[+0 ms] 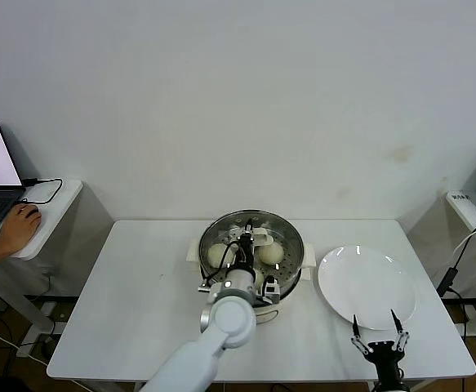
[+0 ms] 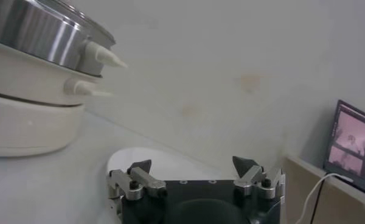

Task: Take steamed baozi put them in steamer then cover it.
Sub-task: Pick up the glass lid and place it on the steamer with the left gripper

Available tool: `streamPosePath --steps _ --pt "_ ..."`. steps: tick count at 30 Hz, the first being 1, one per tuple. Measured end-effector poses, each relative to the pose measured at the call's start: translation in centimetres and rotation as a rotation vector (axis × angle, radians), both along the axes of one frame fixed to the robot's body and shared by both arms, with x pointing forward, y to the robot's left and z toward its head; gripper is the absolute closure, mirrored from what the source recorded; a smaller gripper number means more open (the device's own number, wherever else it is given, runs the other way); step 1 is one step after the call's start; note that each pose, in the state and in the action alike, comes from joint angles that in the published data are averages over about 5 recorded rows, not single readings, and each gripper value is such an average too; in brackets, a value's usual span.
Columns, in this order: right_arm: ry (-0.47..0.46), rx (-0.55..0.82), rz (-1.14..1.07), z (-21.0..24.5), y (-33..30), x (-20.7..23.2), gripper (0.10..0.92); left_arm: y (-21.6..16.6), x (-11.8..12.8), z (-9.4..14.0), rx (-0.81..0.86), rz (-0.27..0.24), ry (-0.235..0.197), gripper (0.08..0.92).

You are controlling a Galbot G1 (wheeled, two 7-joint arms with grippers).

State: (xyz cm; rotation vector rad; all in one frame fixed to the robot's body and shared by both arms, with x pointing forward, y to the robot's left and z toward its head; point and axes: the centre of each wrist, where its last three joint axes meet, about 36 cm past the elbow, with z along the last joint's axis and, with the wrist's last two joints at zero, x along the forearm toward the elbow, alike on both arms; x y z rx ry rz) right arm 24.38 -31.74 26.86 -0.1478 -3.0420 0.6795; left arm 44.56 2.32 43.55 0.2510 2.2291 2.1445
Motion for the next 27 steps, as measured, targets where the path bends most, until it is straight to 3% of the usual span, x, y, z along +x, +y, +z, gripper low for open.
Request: streamPosePath --steps 9,12,27 --pt "0.002 -0.001 0.006 -0.1 0.0 0.0 0.200 -0.1 0.0 -0.2 -0.014 -0.001 0.002 0.858" --pt "0.003 -0.002 0.007 -0.1 0.0 0.0 0.199 0.0 -0.1 -0.2 -0.020 -0.002 0.002 0.822" --pt "0.014 -0.006 0.020 -0.3 0.6 -0.2 0.200 2.2 -3.2 0.6 -0.070 -0.044 -0.032 0.394"
